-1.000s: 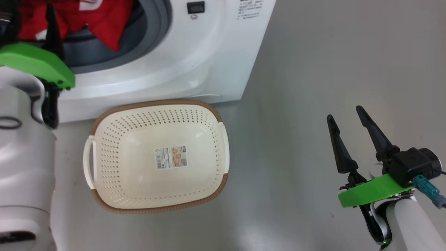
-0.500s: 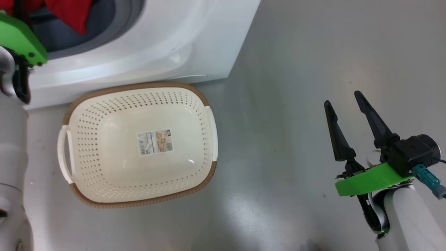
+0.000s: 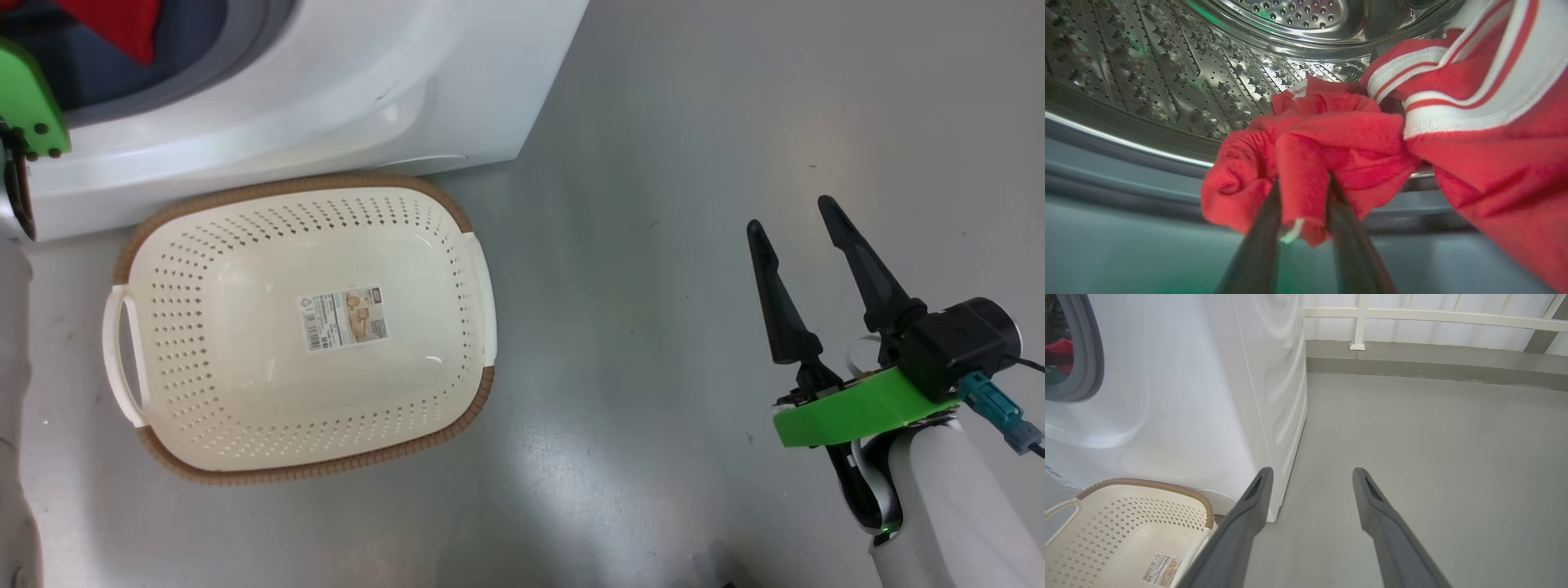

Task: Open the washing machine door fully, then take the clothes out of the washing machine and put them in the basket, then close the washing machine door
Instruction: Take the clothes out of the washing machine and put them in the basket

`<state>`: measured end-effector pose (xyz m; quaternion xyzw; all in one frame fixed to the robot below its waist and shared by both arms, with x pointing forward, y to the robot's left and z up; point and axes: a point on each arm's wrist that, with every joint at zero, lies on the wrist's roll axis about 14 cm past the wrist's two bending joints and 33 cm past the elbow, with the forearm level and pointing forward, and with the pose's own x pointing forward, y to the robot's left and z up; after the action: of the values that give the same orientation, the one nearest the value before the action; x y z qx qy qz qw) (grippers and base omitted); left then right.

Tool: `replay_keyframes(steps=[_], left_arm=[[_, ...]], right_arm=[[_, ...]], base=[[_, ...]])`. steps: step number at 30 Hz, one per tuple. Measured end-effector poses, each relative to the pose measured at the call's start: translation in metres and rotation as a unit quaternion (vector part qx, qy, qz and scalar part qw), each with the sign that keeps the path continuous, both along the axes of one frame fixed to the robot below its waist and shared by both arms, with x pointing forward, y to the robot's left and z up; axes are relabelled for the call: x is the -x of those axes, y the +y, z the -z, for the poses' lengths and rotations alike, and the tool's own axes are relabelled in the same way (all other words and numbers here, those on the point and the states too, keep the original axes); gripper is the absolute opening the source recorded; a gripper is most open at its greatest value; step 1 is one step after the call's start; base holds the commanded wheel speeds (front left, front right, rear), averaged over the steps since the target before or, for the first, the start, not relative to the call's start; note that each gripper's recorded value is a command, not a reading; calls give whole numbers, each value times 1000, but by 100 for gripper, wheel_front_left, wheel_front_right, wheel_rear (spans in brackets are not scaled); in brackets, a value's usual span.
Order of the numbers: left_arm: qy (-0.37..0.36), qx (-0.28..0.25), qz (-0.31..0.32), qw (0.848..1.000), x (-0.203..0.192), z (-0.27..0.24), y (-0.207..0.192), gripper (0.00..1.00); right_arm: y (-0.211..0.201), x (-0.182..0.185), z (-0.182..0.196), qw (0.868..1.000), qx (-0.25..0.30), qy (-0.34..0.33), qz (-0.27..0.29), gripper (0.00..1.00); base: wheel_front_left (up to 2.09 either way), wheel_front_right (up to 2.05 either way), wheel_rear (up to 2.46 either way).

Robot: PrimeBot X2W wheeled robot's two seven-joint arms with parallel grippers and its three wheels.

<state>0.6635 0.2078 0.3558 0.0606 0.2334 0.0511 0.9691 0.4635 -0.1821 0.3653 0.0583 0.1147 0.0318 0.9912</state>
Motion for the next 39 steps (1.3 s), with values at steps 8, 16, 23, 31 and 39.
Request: replay_keyframes(steps=[8,16,23,31,39], left_arm=[[-27,-4,-2,1000,-1,-10,3,0],[-66,8,-3,998,-3,-30,2,0],[-100,28,-6,995,3,-50,5,0],[-153,52,-12,987,19,-83,12,0],[-191,80,-18,978,53,-113,15,0]], right_arm=[[3,-1,0,1000,-5,0,-1,100],[3,-2,-5,1000,-5,-6,0,100],[5,-3,-15,1000,-8,-17,-1,100],[10,3,-30,999,-12,-30,-6,100],[16,15,-50,999,-17,-47,-13,100]], base=[[0,0,0],[0,0,0],[0,0,0],[0,0,0],[0,0,0]])
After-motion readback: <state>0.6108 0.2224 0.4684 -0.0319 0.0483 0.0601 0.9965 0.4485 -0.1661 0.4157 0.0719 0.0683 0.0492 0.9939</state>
